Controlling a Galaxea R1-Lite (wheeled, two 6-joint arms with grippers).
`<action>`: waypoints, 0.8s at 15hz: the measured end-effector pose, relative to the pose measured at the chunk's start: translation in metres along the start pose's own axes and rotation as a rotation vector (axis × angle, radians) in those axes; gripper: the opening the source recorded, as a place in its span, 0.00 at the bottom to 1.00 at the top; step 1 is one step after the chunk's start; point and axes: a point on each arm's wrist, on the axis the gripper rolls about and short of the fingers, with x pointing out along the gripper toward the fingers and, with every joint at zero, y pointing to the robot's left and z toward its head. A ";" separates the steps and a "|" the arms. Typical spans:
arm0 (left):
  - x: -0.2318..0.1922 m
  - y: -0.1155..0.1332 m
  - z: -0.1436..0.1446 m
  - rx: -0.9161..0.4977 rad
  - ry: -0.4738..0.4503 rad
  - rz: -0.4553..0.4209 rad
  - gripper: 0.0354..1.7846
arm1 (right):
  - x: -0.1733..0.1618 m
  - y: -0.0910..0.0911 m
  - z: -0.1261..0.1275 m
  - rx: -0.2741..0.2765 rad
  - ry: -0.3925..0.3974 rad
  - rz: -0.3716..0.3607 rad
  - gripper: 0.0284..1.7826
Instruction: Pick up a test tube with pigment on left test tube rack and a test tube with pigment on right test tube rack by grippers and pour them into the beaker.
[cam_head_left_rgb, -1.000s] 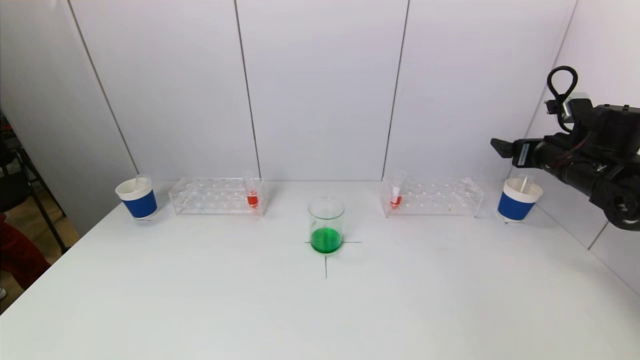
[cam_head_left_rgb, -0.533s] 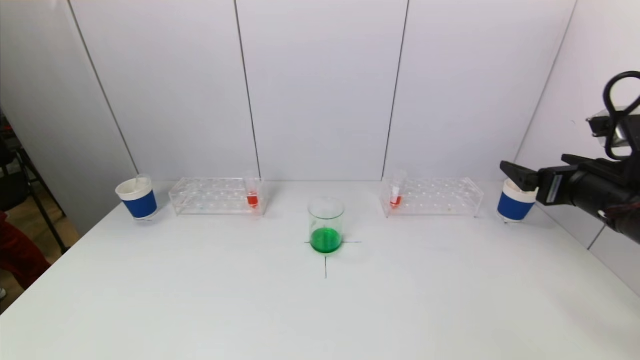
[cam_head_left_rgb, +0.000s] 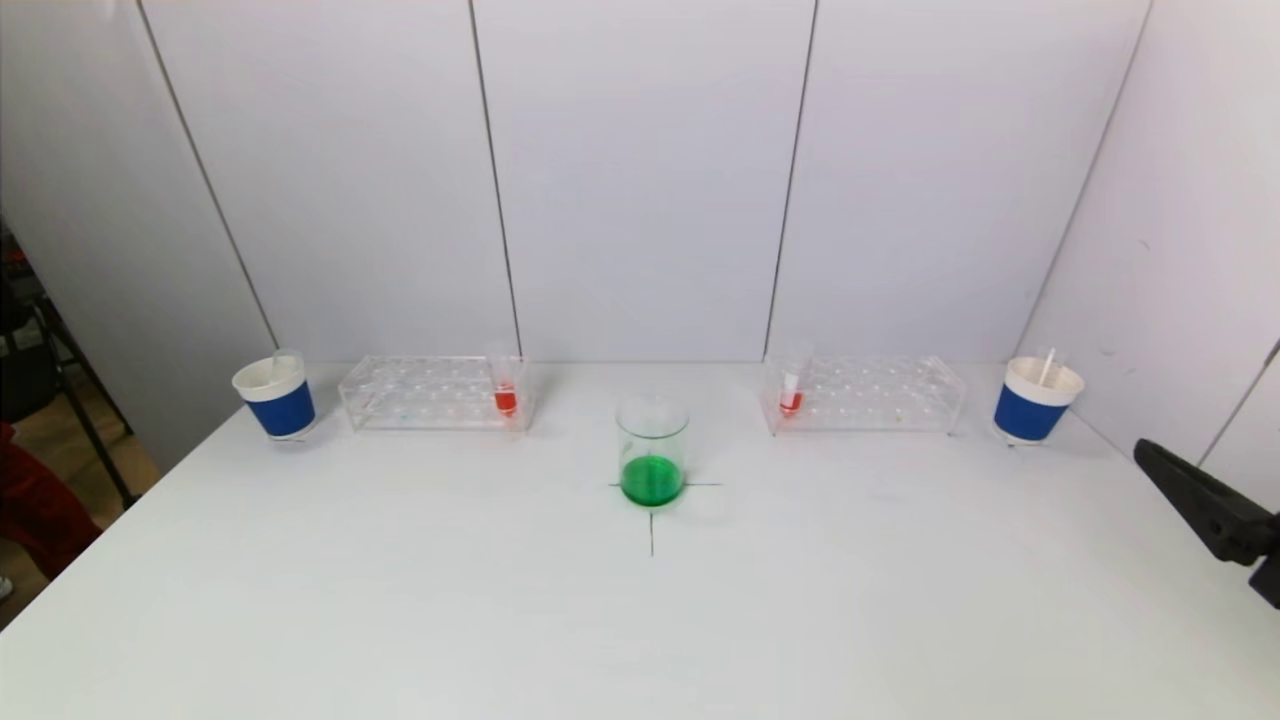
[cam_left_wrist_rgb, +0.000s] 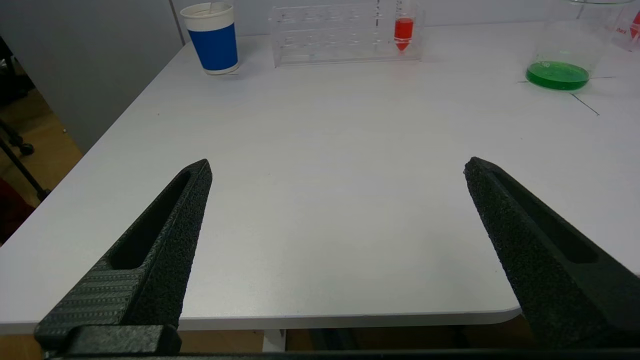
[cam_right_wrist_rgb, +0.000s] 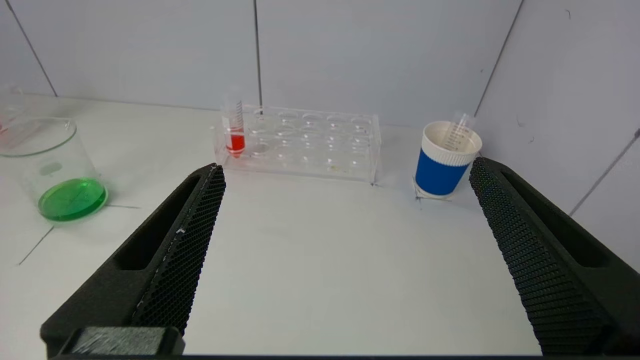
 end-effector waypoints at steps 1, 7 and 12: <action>0.000 0.000 0.000 0.000 0.000 0.000 0.99 | -0.011 0.000 -0.005 0.001 -0.010 -0.002 1.00; 0.000 0.000 0.000 0.000 0.000 0.000 0.99 | -0.064 -0.002 -0.022 0.000 -0.087 -0.035 1.00; 0.000 0.000 0.000 0.000 0.000 0.000 0.99 | -0.107 -0.001 -0.052 0.002 -0.052 -0.035 1.00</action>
